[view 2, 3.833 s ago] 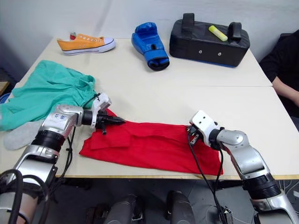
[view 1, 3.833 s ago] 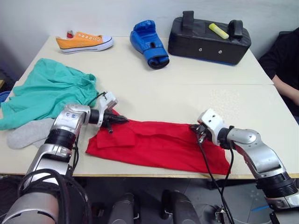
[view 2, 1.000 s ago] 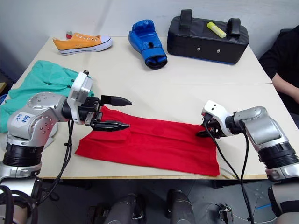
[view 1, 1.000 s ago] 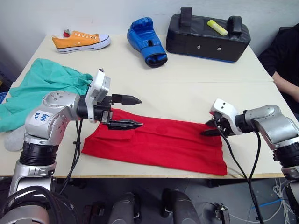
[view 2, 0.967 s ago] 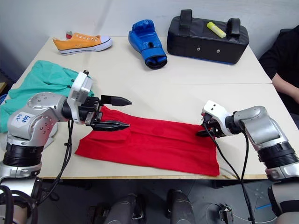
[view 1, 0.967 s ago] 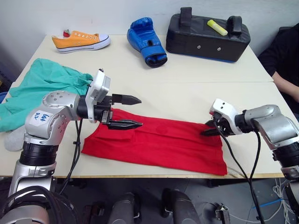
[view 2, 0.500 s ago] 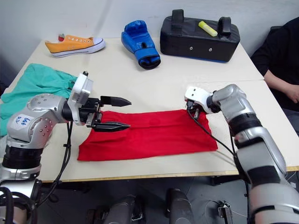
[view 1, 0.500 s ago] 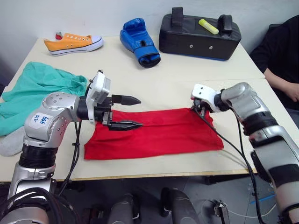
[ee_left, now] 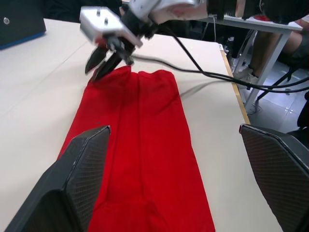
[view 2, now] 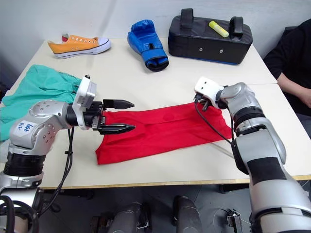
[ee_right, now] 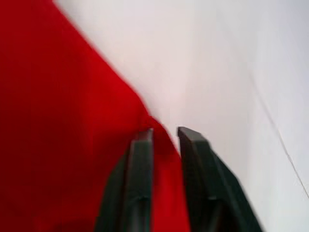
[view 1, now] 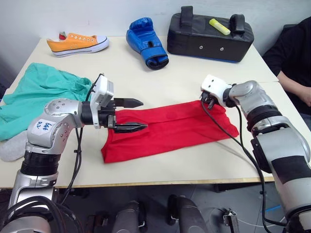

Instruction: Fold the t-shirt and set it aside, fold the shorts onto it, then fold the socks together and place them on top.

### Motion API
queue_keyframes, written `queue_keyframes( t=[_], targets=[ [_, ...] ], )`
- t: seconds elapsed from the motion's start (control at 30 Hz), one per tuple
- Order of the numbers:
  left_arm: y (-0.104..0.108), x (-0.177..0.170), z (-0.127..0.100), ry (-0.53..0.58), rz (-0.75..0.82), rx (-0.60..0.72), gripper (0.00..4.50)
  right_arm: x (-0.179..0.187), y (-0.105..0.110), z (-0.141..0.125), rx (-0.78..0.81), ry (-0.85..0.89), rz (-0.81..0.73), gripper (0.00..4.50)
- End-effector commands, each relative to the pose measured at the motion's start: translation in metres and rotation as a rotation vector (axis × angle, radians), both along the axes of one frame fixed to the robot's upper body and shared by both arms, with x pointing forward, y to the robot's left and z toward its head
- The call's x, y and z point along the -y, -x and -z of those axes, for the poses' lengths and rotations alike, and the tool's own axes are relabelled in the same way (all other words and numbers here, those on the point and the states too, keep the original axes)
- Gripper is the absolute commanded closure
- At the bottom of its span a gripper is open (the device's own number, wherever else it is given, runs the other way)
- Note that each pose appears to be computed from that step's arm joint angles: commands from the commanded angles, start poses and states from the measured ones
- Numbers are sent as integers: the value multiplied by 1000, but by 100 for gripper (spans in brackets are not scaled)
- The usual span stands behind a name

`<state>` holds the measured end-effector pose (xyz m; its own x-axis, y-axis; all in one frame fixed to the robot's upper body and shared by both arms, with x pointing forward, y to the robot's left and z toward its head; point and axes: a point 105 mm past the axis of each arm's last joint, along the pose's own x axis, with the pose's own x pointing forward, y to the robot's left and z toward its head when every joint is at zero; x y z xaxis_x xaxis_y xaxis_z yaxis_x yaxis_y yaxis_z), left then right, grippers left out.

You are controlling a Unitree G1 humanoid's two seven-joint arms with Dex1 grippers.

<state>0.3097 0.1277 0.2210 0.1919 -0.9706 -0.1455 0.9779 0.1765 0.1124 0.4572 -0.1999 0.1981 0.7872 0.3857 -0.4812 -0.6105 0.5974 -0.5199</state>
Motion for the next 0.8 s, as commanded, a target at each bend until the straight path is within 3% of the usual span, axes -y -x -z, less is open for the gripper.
queue_keyframes(
  t=[0.03, 0.17, 0.23, 0.33, 0.4, 0.6, 0.7, 0.8],
  targets=[
    [-13, -12, -7, -24, -3, 50, 0, 12, 29, -32, 29, -210, -13, 212],
    [-38, -27, 1, -96, -24, 46, 0, 28, 110, -16, -58, -366, 132, 66],
    [-53, -36, 13, -184, -57, 13, 0, 33, 142, -3, -102, -432, 240, 2],
    [-73, -47, 28, -316, -107, 52, 0, 38, 181, 23, -175, -534, 410, 2],
    [-85, -48, 30, -329, -152, 71, 0, 36, 200, 43, -219, -605, 478, 2],
    [-104, -45, 38, -394, -252, 102, 0, 13, 219, 82, -275, -824, 580, 2],
    [-113, -38, 36, -359, -306, 101, 0, 9, 214, 88, -273, -878, 637, 2],
    [-120, -33, 36, -338, -362, 89, 0, 11, 196, 88, -263, -941, 701, 2]
  ],
)
